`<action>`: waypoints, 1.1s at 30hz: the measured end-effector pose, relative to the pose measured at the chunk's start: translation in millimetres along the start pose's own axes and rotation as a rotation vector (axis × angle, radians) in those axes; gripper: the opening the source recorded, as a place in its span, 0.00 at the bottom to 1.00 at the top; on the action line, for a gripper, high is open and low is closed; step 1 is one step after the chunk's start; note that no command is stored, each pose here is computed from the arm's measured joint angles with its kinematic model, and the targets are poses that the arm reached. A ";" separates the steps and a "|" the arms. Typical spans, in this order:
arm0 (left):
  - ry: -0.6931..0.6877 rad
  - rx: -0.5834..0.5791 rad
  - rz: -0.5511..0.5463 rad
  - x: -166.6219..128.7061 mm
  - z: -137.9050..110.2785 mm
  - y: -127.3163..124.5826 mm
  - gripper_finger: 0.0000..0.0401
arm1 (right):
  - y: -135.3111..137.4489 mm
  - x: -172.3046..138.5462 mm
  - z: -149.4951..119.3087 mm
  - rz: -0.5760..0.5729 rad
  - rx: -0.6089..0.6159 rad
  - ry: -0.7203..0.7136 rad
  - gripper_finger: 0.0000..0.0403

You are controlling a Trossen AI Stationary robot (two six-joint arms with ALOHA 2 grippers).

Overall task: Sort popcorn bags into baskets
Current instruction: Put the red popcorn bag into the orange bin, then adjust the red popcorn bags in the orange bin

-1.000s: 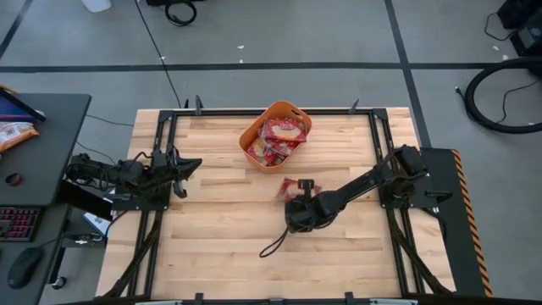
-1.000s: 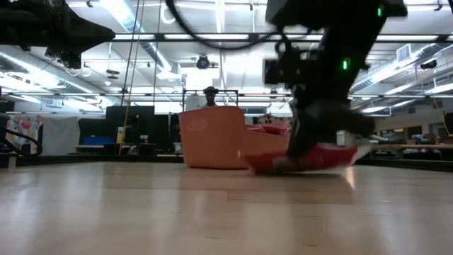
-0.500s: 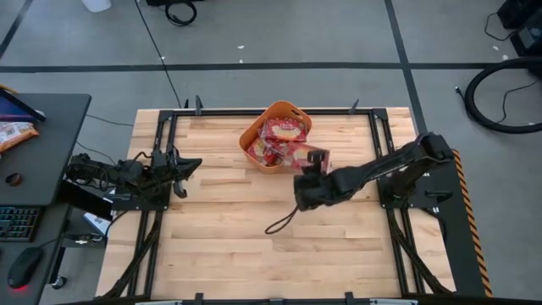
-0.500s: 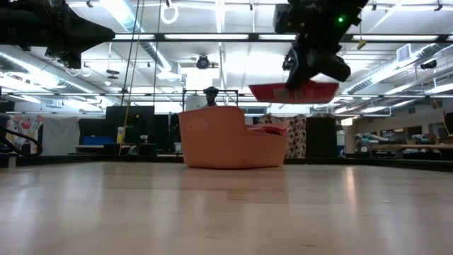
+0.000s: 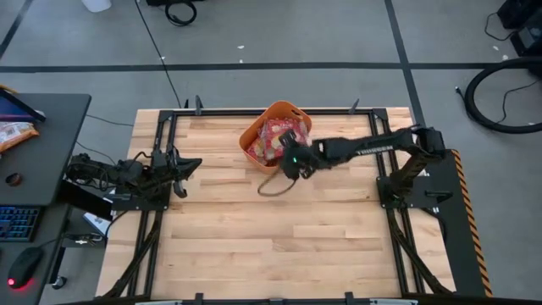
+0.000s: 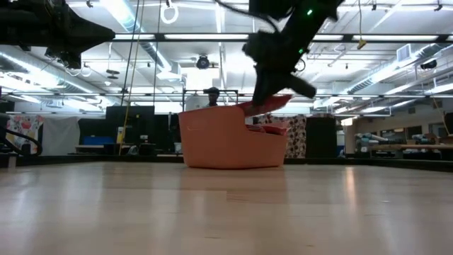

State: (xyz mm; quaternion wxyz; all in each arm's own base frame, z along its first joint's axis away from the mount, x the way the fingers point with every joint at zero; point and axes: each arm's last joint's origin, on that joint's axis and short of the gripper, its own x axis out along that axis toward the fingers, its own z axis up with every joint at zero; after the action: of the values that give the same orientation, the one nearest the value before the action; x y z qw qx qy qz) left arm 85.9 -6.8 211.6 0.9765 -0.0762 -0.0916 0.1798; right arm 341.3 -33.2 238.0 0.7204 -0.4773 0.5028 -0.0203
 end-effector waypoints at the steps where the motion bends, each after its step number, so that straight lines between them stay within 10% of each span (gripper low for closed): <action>1: -0.001 -0.001 0.000 0.0 0.1 0.0 0.04 | -4.9 6.0 -4.4 -0.005 -0.017 -0.003 0.01; 15: -0.001 0.001 0.000 0.0 0.1 0.0 0.04 | -43.4 57.1 -67.6 -0.025 0.176 0.046 0.18; 25: 0.000 0.003 0.000 0.0 0.0 0.0 0.04 | -33.2 42.7 -47.1 -0.099 0.453 0.119 0.29; 33: 0.000 0.002 0.000 0.0 0.0 0.0 0.04 | -8.4 30.9 -31.4 0.090 0.434 0.094 0.28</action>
State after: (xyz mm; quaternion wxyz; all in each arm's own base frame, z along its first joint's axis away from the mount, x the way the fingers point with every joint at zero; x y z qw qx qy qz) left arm 85.9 -6.8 211.5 0.9766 -0.0752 -0.0913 0.1799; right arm 337.0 -74.5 220.9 0.7822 -0.2866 0.5405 -0.1181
